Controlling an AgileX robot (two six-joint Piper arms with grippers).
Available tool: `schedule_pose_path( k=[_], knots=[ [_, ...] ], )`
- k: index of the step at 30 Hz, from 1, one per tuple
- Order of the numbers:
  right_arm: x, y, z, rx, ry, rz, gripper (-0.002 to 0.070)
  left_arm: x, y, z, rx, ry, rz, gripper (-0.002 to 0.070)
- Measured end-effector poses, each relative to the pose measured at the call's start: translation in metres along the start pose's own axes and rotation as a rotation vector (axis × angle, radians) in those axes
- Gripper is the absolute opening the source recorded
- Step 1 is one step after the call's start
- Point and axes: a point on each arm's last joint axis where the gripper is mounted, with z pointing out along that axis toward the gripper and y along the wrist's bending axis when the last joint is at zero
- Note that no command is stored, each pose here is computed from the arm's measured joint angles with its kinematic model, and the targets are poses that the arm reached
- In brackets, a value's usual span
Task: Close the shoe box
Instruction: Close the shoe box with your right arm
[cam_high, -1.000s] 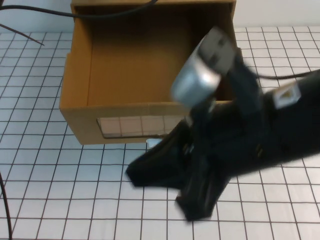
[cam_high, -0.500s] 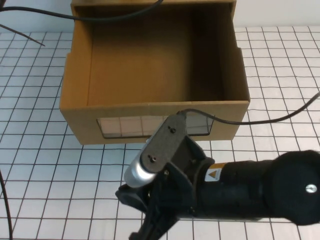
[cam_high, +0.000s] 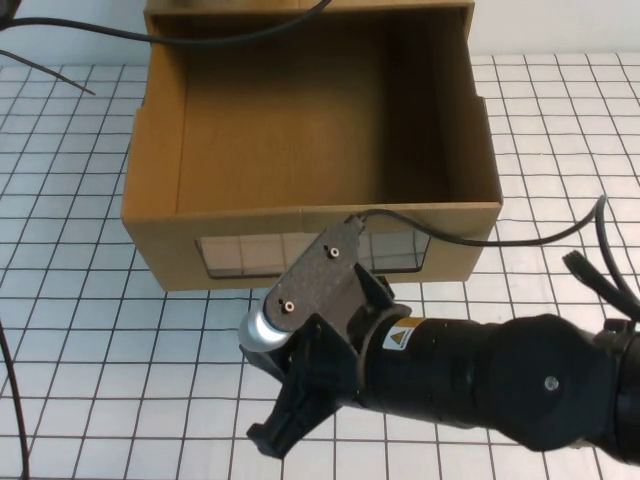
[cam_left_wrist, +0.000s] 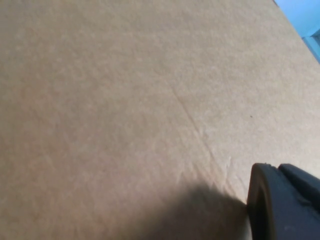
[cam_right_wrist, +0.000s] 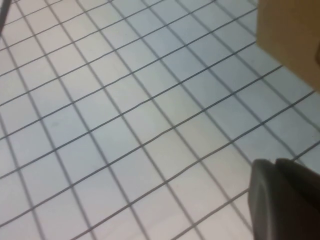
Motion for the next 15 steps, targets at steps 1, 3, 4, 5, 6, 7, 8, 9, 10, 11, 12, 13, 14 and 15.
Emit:
schedule_pose_path(
  k=[1,3,4,5,6,7,8,9,10,11,12,13,14,15],
  knots=[
    [0.000,-0.001,0.001,0.010,-0.006,-0.013,-0.0013,0.000,0.000,0.000,0.001,-0.002,-0.001,-0.0005],
    [0.000,-0.003,0.003,0.028,-0.012,-0.042,-0.0013,0.000,0.001,0.002,0.003,-0.005,-0.004,-0.0006],
    [0.001,-0.004,0.006,0.034,-0.010,-0.052,-0.0013,0.000,0.002,0.003,0.002,-0.006,-0.005,-0.0006],
    [0.000,-0.006,0.008,0.041,-0.009,-0.059,-0.0013,0.000,0.002,0.003,0.003,-0.007,-0.004,-0.0005],
    [-0.002,-0.009,0.010,0.048,-0.012,-0.064,-0.0013,-0.001,0.002,0.003,0.002,-0.009,-0.004,-0.0006],
    [-0.004,-0.013,0.012,0.056,-0.014,-0.063,-0.0013,-0.001,0.002,0.003,0.002,-0.009,-0.004,-0.0006],
    [-0.007,-0.017,0.014,0.065,-0.018,-0.063,-0.0013,-0.001,0.002,0.003,0.002,-0.009,-0.004,-0.0005],
    [-0.010,-0.021,0.017,0.075,-0.023,-0.058,-0.0013,-0.001,0.002,0.003,0.003,-0.009,-0.005,-0.0005],
    [-0.013,-0.025,0.019,0.081,-0.026,-0.055,-0.0013,-0.001,0.002,0.003,0.002,-0.010,-0.005,-0.0005],
    [-0.017,-0.030,0.022,0.088,-0.030,-0.051,-0.0013,-0.001,0.002,0.003,0.002,-0.010,-0.005,-0.0006],
    [-0.020,-0.034,0.025,0.090,-0.030,-0.045,-0.0013,0.000,0.002,0.003,0.002,-0.009,-0.006,-0.0006],
    [-0.023,-0.037,0.028,0.089,-0.031,-0.042,-0.0013,0.000,0.002,0.003,0.002,-0.009,-0.006,-0.0005],
    [-0.027,-0.042,0.031,0.091,-0.031,-0.036,-0.0013,0.000,0.002,0.003,0.002,-0.009,-0.006,-0.0006],
    [-0.030,-0.047,0.034,0.096,-0.032,-0.031,-0.0013,-0.001,0.002,0.003,0.001,-0.011,-0.006,-0.0005]
  ],
)
